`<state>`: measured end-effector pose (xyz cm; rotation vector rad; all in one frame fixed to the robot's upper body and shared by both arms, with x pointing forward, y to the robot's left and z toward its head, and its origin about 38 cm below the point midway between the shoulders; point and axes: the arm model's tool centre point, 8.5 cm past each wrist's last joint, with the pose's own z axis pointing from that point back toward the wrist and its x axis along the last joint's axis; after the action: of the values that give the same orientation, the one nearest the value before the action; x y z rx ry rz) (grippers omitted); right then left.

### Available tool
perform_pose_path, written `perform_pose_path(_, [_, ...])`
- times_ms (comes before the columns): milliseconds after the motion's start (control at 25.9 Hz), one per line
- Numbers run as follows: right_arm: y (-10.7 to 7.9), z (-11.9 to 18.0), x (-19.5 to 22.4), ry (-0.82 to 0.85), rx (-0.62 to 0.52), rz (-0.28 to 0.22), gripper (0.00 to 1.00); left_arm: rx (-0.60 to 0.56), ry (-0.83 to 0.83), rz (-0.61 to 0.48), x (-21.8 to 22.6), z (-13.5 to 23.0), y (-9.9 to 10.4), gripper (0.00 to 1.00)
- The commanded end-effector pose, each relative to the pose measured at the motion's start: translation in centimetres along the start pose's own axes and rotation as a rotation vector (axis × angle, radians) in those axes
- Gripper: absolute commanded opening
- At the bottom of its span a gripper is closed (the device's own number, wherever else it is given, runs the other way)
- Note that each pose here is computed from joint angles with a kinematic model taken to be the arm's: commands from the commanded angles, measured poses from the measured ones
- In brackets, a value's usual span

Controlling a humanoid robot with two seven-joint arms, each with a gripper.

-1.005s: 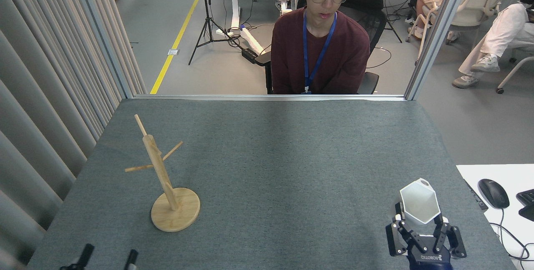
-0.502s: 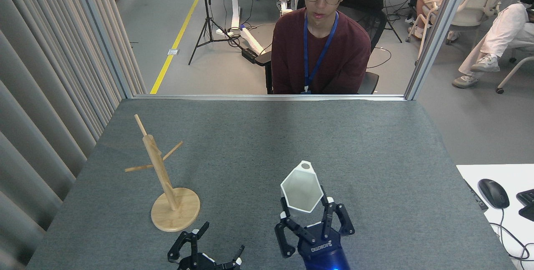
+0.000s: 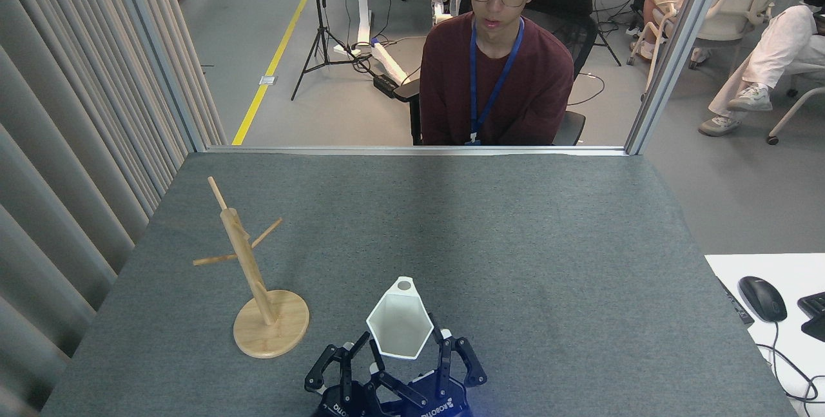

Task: Hang cup on storage rack
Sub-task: 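Carry the white cup with the right gripper toward the left gripper, then grasp the white cup with the left gripper and release the right gripper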

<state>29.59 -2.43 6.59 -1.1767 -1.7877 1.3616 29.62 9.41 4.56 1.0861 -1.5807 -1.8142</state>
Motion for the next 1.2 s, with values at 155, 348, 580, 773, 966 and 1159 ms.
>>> perform_pose_path(155, [0.1, 0.8, 2.4, -0.048, 0.003, -0.002, 0.49, 0.007, -0.002, -0.001, 0.1, -0.3, 0.2, 1.00])
perform_pose_path(348, [0.1, 1.4, 3.5, -0.079, -0.004, 0.009, 0.49, 0.009, 0.001, -0.001, 0.0, -0.3, 0.2, 1.00])
perform_pose_path(580, [0.1, 1.6, 3.5, -0.078, -0.005, 0.012, 0.49, 0.025, 0.010, -0.003, -0.2, -0.4, 0.5, 0.94])
perform_pose_path(773, [0.1, 2.6, 4.2, -0.092, -0.009, -0.001, 0.49, 0.019, 0.013, -0.003, -0.3, -0.3, 0.4, 0.68])
perform_pose_path(966, [0.0, 2.9, 4.3, -0.093, -0.012, -0.002, 0.49, 0.035, 0.011, -0.009, -0.4, -0.4, 0.9, 0.41])
perform_pose_path(1159, [-0.1, 2.8, 4.2, -0.091, -0.016, -0.002, 0.51, 0.038, 0.013, -0.012, -0.6, -0.4, 0.9, 0.40])
